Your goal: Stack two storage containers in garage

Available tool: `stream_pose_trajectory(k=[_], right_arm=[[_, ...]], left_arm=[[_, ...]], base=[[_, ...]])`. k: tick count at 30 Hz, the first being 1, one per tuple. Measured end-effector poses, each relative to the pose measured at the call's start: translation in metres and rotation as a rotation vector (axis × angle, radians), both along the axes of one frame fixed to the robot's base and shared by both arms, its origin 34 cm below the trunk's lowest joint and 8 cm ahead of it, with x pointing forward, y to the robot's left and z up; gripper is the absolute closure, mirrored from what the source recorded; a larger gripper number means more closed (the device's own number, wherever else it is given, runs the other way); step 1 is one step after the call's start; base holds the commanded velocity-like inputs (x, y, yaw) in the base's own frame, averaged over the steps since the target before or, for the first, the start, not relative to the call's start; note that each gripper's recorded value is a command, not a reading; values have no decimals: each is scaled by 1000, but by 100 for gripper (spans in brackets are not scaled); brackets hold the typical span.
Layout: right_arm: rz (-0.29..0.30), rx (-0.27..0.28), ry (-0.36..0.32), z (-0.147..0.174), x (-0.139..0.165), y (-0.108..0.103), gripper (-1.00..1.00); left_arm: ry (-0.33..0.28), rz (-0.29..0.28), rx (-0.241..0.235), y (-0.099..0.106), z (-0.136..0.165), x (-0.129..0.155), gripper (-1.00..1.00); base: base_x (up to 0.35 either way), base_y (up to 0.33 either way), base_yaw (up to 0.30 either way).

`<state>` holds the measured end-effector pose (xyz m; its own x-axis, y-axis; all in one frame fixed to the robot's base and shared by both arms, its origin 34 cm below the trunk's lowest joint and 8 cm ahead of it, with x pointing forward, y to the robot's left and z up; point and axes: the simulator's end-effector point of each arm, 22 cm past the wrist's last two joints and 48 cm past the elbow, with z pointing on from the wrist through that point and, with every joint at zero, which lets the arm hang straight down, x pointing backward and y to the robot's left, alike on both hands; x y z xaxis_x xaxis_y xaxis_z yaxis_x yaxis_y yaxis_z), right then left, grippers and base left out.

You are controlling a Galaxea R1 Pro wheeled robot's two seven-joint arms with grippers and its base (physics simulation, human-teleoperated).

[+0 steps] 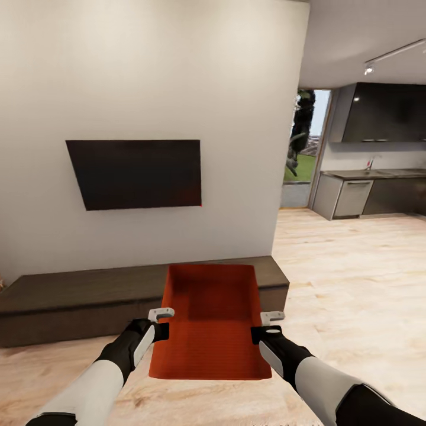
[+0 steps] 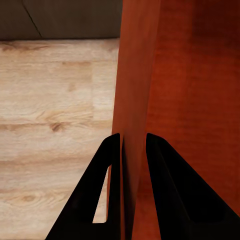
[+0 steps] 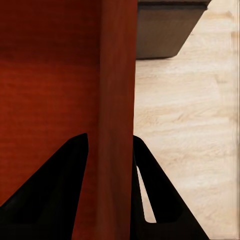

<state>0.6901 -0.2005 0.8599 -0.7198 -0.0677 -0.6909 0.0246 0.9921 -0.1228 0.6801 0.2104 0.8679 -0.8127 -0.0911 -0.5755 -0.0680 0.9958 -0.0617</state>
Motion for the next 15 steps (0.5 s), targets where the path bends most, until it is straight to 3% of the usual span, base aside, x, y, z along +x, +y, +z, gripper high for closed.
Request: stream_pose_trajectory(k=[15], right_arm=[[-1,0,0,0,0,-1,100]], left_arm=[[0,-1,1,-1,0,0,100]], base=[[0,0,-286]])
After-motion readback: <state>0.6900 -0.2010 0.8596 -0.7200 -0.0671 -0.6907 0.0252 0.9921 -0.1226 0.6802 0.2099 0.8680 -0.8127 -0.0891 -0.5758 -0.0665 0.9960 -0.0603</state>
